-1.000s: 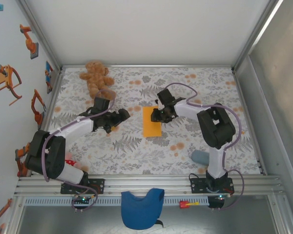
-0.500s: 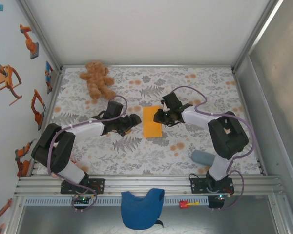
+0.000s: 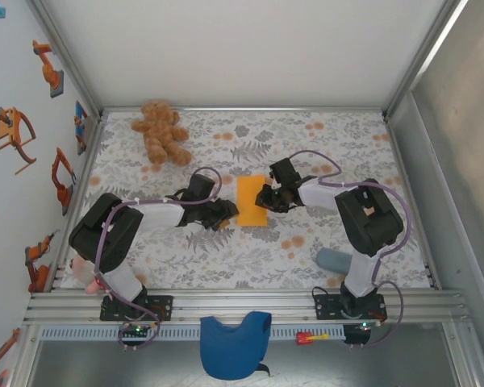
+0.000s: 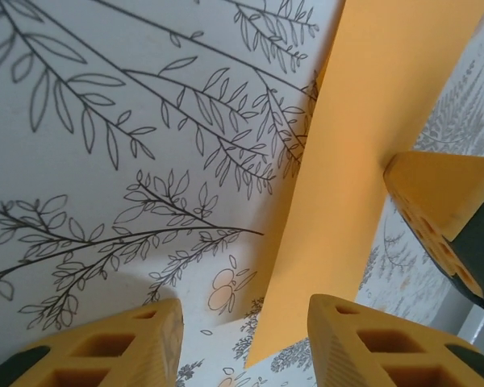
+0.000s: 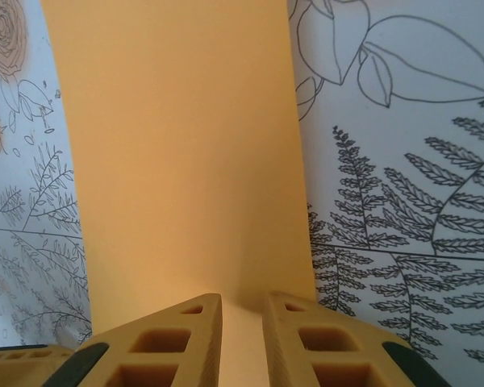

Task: Fold a paper plane with a square sheet of paper (pick it up from the middle)
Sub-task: Third fold the triangle at the center of the table.

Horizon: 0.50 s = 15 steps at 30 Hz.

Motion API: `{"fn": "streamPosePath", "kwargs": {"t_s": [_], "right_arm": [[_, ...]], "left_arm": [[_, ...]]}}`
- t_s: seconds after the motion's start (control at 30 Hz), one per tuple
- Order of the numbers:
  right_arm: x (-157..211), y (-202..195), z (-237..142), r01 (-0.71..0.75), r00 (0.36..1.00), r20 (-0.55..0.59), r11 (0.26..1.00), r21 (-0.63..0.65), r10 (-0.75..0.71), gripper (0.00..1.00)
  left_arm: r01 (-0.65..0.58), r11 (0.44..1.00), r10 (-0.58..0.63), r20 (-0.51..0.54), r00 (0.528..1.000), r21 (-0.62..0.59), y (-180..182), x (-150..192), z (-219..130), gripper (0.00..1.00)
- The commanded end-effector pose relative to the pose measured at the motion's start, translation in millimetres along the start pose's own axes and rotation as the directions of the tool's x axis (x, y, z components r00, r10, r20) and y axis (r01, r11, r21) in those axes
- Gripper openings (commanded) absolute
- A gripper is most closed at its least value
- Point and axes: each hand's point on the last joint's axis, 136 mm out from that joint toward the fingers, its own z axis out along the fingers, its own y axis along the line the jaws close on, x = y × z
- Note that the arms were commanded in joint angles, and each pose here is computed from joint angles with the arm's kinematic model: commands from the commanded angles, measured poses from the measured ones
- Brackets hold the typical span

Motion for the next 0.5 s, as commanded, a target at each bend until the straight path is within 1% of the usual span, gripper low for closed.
{"fn": "streamPosePath", "kwargs": {"t_s": [0.0, 0.1, 0.23, 0.47], "right_arm": [[18, -31, 12, -0.067, 0.996, -0.056, 0.995, 0.075, 0.071, 0.21], [20, -34, 12, -0.071, 0.995, -0.062, 0.995, 0.075, 0.075, 0.21], [21, -34, 12, -0.068, 0.995, -0.064, 0.995, 0.071, 0.072, 0.2], [20, -32, 11, -0.064, 0.996, -0.064, 0.996, 0.062, 0.068, 0.2]], "left_arm": [[-0.005, 0.999, 0.006, -0.025, 1.0, 0.032, -13, 2, 6, 0.42], [-0.017, 0.999, 0.018, -0.033, 0.999, 0.041, -18, 1, 8, 0.37], [-0.041, 0.998, 0.043, -0.05, 0.998, 0.043, -23, -2, 10, 0.34], [-0.049, 0.994, 0.056, -0.062, 0.997, 0.099, -35, -11, 10, 0.33]]}}
